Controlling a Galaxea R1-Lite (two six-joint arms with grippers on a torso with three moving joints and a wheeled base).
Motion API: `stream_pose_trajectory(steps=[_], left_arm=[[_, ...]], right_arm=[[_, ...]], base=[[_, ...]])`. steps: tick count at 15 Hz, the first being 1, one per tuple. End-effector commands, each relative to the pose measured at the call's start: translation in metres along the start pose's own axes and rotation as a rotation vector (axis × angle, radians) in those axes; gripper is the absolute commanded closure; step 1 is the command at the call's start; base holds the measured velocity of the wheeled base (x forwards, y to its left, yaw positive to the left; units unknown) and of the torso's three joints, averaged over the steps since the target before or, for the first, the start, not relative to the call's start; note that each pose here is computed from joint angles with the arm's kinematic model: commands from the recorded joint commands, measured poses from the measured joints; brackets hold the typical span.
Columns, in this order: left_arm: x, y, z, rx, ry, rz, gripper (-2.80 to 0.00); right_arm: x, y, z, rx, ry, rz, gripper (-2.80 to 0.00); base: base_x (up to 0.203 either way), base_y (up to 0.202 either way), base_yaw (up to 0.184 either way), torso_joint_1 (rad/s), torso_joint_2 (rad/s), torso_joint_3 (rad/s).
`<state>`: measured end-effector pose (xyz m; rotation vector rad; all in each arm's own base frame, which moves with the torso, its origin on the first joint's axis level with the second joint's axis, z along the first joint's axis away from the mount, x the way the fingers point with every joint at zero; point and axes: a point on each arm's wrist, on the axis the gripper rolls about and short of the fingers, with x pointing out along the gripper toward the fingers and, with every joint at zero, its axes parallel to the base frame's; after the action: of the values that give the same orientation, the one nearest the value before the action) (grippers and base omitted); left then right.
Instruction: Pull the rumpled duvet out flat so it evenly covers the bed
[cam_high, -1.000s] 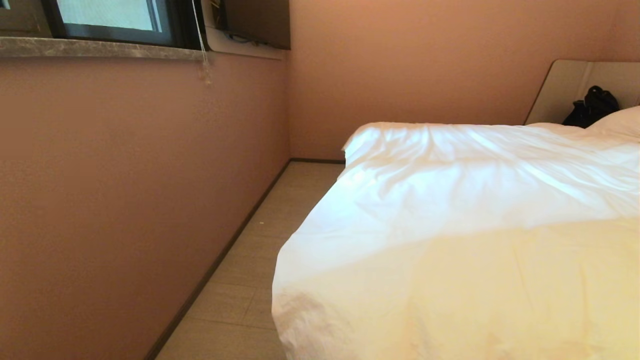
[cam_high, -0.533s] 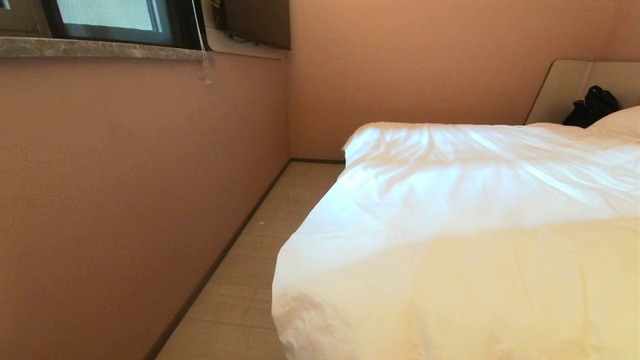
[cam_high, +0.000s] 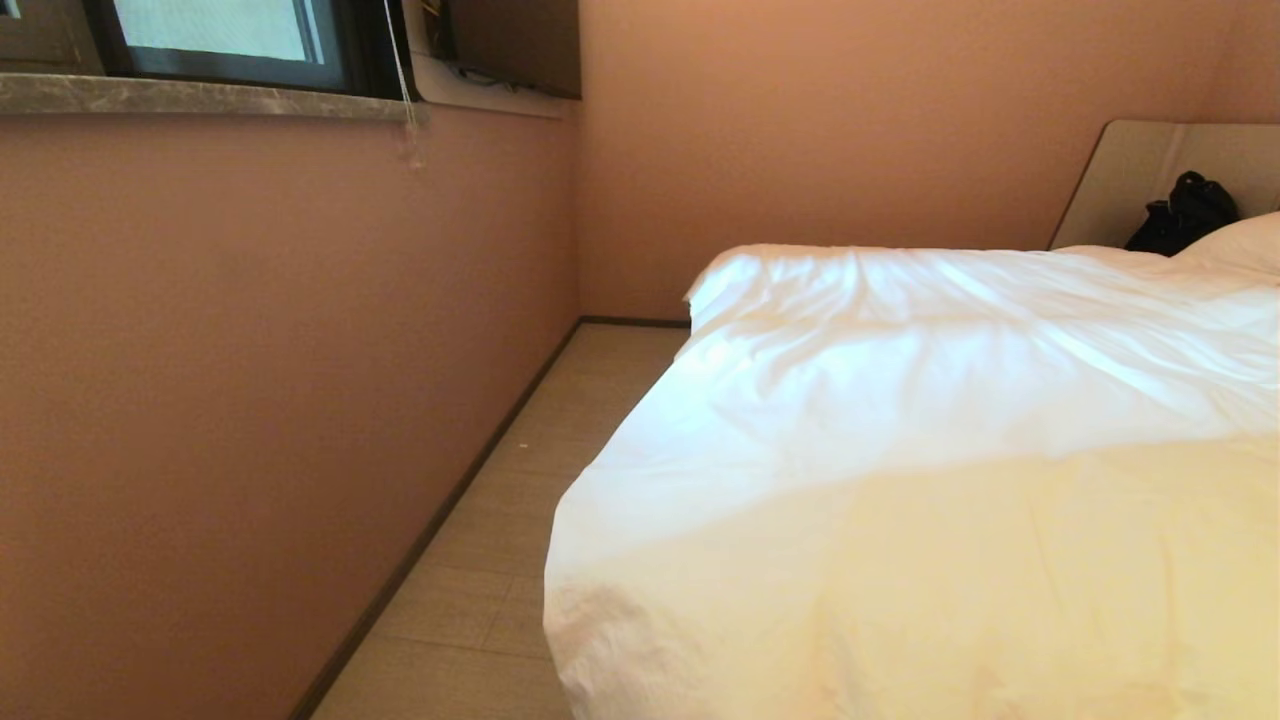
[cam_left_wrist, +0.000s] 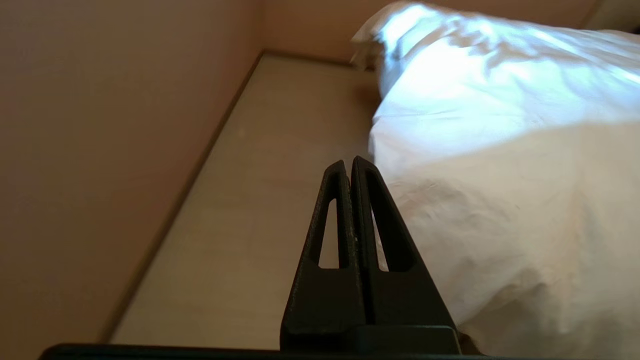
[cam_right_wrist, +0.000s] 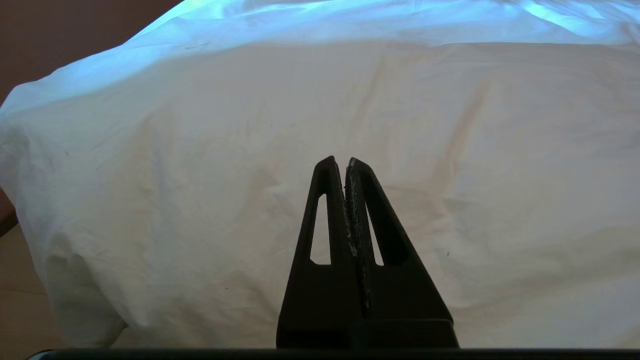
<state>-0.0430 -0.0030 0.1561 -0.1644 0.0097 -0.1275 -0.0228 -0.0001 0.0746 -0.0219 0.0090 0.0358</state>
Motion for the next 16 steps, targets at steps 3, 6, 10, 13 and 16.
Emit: stream_pose_trajectory(steps=[3, 6, 10, 13, 16], left_arm=[[-0.006, 0.003, -0.028, 0.214, -0.081, -0.053, 0.00], [0.000, 0.006, -0.041, 0.274, -0.035, -0.023, 0.00], [0.008, 0.011, -0.056, 0.346, -0.001, 0.008, 0.00], [0.011, 0.012, -0.064, 0.341, 0.031, 0.011, 0.00], [0.012, 0.013, -0.068, 0.348, 0.047, 0.008, 0.00]], right_arm=[[0.000, 0.000, 0.000, 0.000, 0.000, 0.001, 0.00], [0.000, 0.000, 0.000, 0.000, 0.000, 0.001, 0.00], [0.000, 0.000, 0.000, -0.001, 0.000, 0.001, 0.00], [0.000, 0.000, 0.000, -0.001, 0.000, 0.001, 0.00], [0.000, 0.000, 0.000, -0.001, 0.000, 0.001, 0.00]], base=[[0.000, 0.000, 0.000, 0.000, 0.00, 0.000], [0.000, 0.000, 0.000, 0.000, 0.00, 0.000], [0.000, 0.000, 0.000, 0.000, 0.00, 0.000], [0.000, 0.000, 0.000, 0.000, 0.00, 0.000], [0.000, 0.000, 0.000, 0.000, 0.00, 0.000]])
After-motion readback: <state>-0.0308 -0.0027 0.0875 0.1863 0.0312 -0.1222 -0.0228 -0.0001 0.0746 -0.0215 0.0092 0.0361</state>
